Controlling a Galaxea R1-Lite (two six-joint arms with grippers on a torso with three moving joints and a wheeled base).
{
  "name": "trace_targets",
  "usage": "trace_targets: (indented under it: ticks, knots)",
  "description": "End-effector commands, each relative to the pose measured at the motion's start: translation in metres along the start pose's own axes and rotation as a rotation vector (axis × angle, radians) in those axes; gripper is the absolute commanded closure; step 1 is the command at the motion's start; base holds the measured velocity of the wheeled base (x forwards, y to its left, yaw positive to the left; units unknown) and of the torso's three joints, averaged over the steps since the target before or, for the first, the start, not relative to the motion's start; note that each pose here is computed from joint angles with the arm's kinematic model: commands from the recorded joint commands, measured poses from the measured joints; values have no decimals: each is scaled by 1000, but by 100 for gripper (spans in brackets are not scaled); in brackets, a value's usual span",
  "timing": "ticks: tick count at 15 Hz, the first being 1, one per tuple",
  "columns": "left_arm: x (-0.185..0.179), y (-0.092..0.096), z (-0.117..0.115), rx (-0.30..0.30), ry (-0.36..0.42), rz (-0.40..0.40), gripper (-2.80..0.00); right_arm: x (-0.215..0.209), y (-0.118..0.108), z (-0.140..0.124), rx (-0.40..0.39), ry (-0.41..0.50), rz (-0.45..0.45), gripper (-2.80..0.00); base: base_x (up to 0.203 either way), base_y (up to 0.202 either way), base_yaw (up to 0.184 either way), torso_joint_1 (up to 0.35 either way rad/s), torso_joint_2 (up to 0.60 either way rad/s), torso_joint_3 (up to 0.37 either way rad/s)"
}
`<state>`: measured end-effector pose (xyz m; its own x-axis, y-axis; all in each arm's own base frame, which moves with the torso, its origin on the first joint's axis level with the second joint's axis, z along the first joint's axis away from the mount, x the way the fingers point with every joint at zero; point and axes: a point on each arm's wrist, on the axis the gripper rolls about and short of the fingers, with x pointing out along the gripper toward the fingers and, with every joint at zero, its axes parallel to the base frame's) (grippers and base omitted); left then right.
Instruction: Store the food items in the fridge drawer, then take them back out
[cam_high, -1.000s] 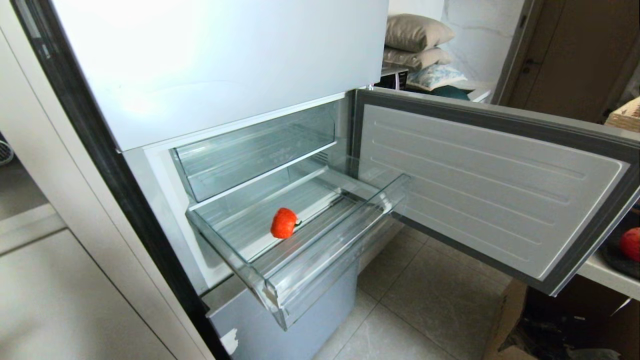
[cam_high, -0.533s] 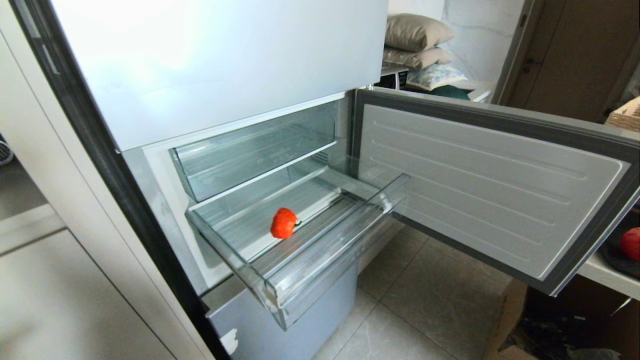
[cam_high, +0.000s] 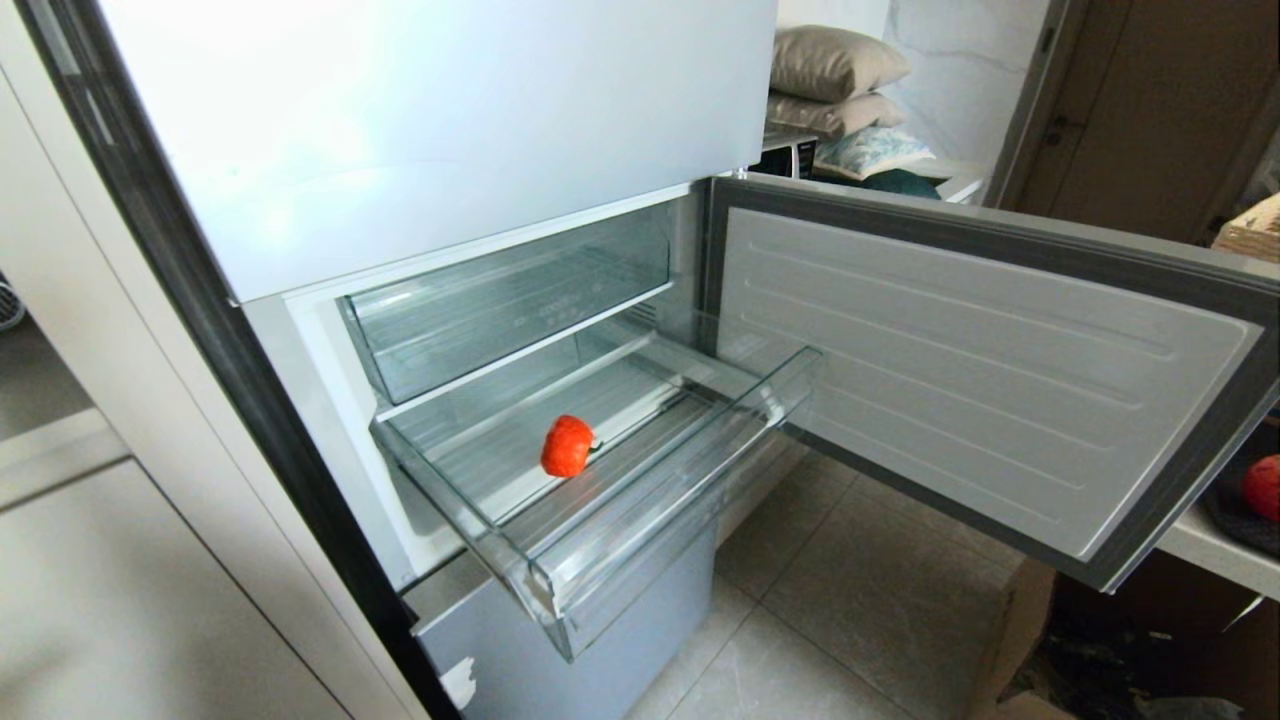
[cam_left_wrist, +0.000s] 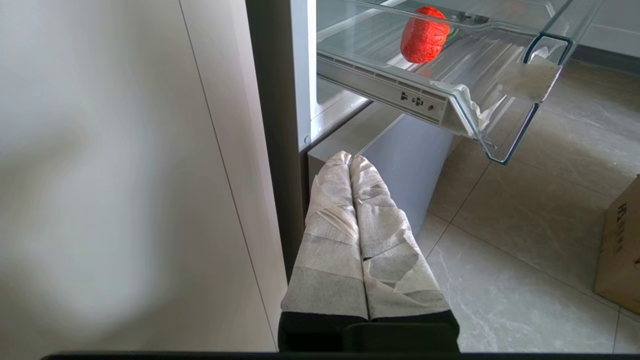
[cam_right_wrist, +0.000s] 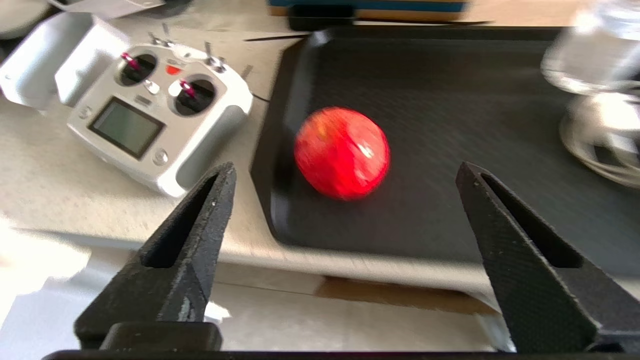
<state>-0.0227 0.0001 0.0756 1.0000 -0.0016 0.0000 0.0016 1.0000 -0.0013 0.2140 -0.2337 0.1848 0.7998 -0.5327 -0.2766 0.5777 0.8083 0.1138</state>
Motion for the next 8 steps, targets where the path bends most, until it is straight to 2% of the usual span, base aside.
trace_targets:
  ticks: [1, 6, 8]
  knots:
    - [0, 0, 0, 0, 0, -1, 0, 32, -8, -10, 20, 44, 32, -280, 0, 0, 0, 0, 0, 0]
    - [0, 0, 0, 0, 0, 0, 0, 77, -17, -23, 30, 47, 96, -280, 0, 0, 0, 0, 0, 0]
    - [0, 0, 0, 0, 0, 0, 0, 91, -14, -29, 23, 55, 136, -280, 0, 0, 0, 0, 0, 0]
